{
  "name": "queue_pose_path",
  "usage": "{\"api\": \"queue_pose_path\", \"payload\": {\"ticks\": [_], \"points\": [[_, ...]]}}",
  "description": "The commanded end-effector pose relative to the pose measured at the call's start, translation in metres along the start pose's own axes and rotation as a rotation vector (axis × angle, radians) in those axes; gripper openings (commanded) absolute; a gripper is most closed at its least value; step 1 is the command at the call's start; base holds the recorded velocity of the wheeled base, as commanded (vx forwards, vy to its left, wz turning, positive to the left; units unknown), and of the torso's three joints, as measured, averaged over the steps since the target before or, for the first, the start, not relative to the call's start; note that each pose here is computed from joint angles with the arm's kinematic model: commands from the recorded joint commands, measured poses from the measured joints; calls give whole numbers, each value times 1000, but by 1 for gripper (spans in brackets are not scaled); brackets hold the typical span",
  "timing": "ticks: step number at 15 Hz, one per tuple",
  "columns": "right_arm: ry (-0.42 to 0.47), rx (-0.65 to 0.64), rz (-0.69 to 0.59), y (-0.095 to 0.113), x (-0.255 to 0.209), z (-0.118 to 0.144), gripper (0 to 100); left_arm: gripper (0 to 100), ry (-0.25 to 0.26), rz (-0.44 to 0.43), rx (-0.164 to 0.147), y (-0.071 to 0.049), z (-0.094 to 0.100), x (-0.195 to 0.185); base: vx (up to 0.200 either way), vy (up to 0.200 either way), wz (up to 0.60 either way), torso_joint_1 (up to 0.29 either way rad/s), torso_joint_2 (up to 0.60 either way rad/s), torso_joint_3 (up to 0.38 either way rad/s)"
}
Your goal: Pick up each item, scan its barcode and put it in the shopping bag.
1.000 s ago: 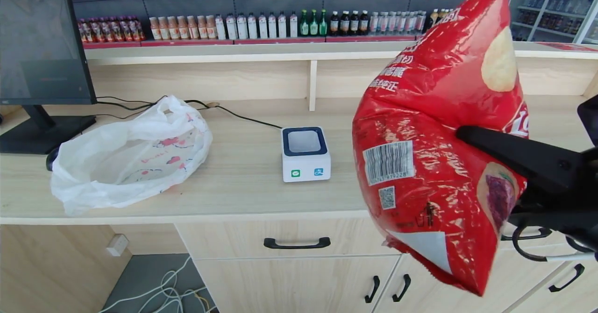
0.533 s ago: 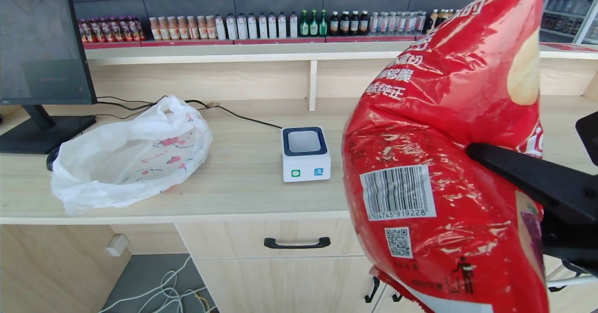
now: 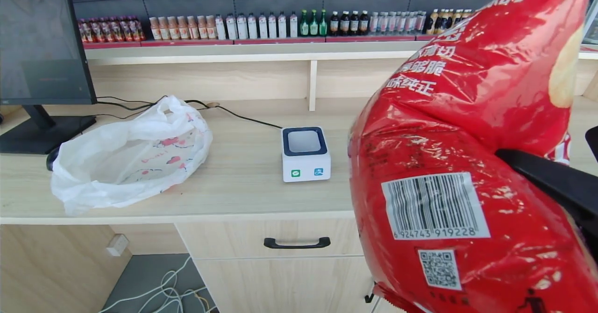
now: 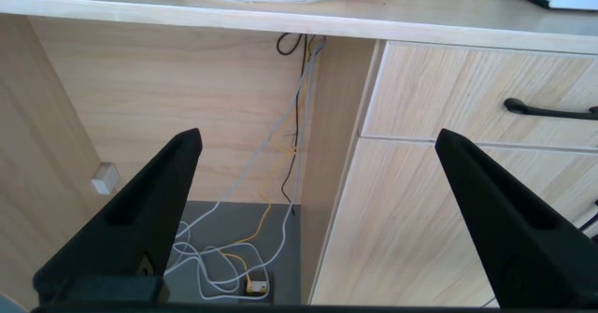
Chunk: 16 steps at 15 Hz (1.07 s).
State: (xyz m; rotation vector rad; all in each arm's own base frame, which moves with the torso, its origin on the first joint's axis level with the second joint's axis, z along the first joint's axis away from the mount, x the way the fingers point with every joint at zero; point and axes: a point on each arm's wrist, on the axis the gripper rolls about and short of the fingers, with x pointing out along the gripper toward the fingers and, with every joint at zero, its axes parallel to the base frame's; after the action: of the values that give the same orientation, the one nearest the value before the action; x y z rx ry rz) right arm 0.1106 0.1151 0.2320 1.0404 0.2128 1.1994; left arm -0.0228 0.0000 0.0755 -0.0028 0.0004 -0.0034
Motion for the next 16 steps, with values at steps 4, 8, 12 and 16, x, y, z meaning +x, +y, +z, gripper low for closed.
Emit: {"api": "queue_pose_path", "payload": {"ticks": [4, 8, 12, 16], "points": [[0, 1, 3, 1, -2, -1, 0, 100, 0, 0, 0, 0, 0, 0, 0, 0, 0, 0, 0, 0], [-10, -7, 15, 3, -2, 1, 0, 100, 0, 0, 0, 0, 0, 0, 0, 0, 0, 0, 0, 0], [-22, -70, 21, 3, 0, 2, 0, 100, 0, 0, 0, 0, 0, 0, 0, 0, 0, 0, 0, 0], [-23, -202, 9, 1, 2, 3, 0, 100, 0, 0, 0, 0, 0, 0, 0, 0, 0, 0, 0, 0]]}}
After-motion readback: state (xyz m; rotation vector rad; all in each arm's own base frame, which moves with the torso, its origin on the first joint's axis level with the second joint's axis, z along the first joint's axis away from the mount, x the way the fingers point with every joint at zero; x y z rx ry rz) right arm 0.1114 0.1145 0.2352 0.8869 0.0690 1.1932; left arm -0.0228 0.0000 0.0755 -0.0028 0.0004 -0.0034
